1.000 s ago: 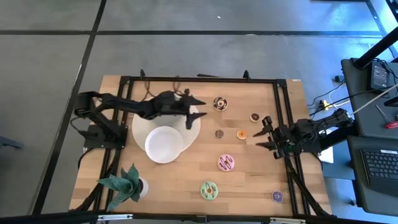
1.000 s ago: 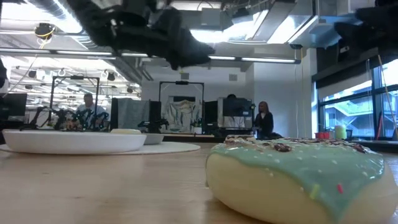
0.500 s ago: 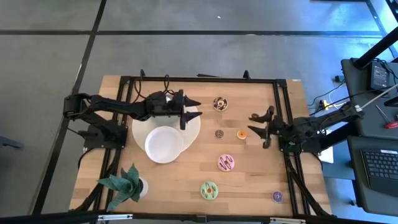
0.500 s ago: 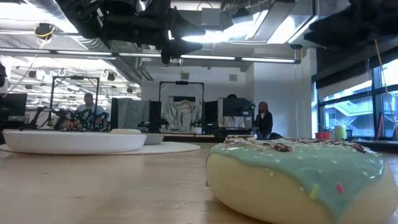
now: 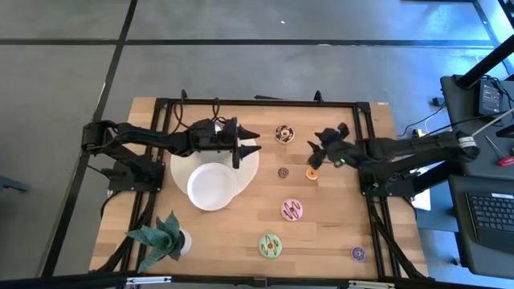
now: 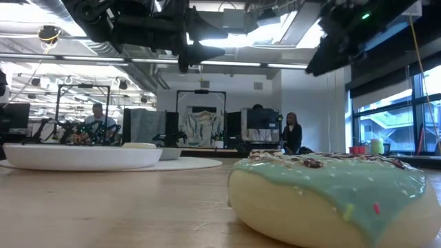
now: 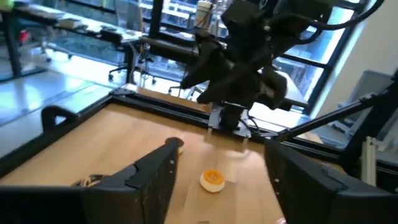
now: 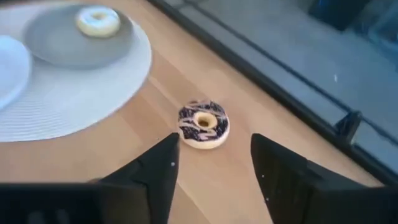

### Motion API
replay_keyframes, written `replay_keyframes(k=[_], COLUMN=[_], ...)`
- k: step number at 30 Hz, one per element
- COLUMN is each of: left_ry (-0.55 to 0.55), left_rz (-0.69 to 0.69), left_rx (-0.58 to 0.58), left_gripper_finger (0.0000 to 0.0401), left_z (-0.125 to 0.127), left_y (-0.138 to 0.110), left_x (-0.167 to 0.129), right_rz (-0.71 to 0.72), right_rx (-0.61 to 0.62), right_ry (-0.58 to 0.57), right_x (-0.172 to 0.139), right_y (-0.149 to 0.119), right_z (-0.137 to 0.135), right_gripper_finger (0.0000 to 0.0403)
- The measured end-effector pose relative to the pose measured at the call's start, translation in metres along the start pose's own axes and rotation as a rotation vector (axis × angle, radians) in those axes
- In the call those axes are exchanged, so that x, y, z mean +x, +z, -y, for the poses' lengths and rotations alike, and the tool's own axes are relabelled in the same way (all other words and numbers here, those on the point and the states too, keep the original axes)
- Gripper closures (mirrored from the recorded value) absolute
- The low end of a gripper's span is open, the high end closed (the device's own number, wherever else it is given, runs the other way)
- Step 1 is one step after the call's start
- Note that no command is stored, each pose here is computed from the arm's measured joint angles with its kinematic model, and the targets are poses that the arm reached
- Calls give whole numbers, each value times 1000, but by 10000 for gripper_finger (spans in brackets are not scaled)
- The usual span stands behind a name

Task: Pick & Place donuts
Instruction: Put the big black donut on the gray plate

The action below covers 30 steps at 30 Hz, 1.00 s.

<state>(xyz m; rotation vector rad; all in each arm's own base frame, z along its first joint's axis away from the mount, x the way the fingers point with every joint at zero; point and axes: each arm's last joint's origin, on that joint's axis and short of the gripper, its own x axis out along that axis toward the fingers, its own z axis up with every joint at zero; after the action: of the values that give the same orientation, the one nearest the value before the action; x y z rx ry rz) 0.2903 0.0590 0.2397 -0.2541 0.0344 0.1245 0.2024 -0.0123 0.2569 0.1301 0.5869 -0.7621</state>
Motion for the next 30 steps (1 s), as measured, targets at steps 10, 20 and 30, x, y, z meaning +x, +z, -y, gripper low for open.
replay_keyframes(k=[10,20,30], left_ry=[3,4,4], left_rz=[-5,-7,-10], left_rx=[-57,-56,-56], left_gripper_finger=[170,170,170], left_z=[0,0,0], left_y=[0,-1,-1], left_x=[0,0,0], right_rz=[-21,-150,-260], right_rx=[42,192,270], right_ry=[-188,-85,-48], right_x=[62,137,182], right_y=[12,1,-24], right_z=[19,40,54], right_gripper_finger=[142,162,178])
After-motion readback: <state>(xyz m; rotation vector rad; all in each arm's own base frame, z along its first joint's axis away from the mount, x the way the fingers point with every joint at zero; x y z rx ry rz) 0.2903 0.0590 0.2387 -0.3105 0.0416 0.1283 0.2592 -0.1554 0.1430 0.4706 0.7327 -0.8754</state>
